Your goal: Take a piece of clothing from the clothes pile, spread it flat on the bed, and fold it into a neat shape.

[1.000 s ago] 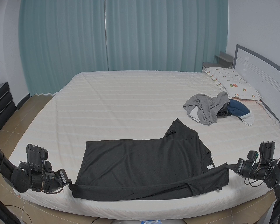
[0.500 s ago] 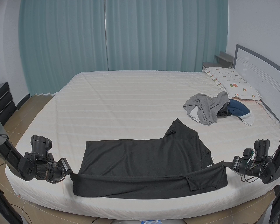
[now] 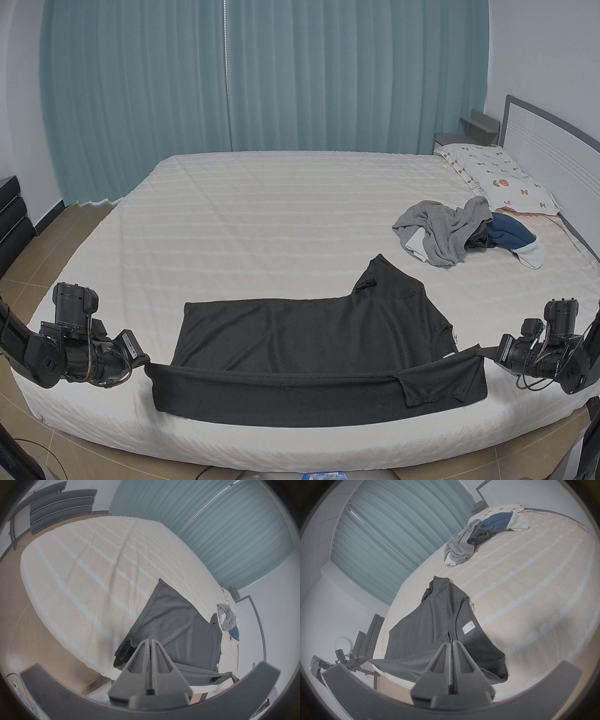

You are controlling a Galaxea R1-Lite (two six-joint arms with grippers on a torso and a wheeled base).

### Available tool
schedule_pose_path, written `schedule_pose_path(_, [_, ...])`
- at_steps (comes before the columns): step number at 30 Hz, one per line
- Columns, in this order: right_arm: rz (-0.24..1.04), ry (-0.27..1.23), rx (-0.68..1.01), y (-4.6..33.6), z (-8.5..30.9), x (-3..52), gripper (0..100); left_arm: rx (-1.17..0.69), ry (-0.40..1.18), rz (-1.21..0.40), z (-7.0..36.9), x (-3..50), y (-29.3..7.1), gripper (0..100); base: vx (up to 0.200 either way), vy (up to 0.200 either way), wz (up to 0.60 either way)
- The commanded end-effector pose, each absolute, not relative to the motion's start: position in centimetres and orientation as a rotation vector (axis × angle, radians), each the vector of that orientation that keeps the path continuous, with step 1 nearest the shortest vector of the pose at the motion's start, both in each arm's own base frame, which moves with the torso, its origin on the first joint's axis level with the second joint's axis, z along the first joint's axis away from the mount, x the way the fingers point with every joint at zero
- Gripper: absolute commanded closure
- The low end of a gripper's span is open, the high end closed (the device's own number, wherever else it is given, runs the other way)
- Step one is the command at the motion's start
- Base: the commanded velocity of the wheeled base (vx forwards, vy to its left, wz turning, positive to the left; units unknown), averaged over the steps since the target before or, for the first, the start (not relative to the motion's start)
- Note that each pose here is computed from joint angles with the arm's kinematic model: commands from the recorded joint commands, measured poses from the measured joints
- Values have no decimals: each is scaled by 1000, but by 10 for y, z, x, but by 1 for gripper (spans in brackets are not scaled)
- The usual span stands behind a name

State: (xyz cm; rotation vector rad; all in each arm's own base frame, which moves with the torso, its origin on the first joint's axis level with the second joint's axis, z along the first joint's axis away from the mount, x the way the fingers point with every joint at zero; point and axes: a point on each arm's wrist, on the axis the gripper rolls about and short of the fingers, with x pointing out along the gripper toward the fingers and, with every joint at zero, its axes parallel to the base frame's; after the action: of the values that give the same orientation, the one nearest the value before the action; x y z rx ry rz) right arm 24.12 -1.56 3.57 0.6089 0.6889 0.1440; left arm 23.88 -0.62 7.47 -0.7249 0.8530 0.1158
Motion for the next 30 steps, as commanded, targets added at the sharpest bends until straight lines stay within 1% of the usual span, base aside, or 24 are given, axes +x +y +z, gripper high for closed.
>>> schedule_pose_path(1, [147, 678, 606, -15, 39, 240, 100, -723, 833, 107, 80, 236, -6, 100, 0, 0, 0])
schedule_pose_path(8, [143, 682, 608, -16, 38, 239, 100, -718, 820, 92, 85, 229, -8, 100, 0, 0, 0])
schedule_pose_path(13, [142, 686, 608, -16, 37, 238, 100, -713, 867, 108, 82, 229, -8, 100, 0, 0, 0])
schedule_pose_path(18, [144, 682, 607, -16, 37, 241, 100, -690, 929, 124, 67, 234, -8, 100, 0, 0, 0])
schedule_pose_path(30, [139, 693, 609, -17, 31, 251, 100, -689, 980, 142, 49, 257, -8, 100, 0, 0, 0])
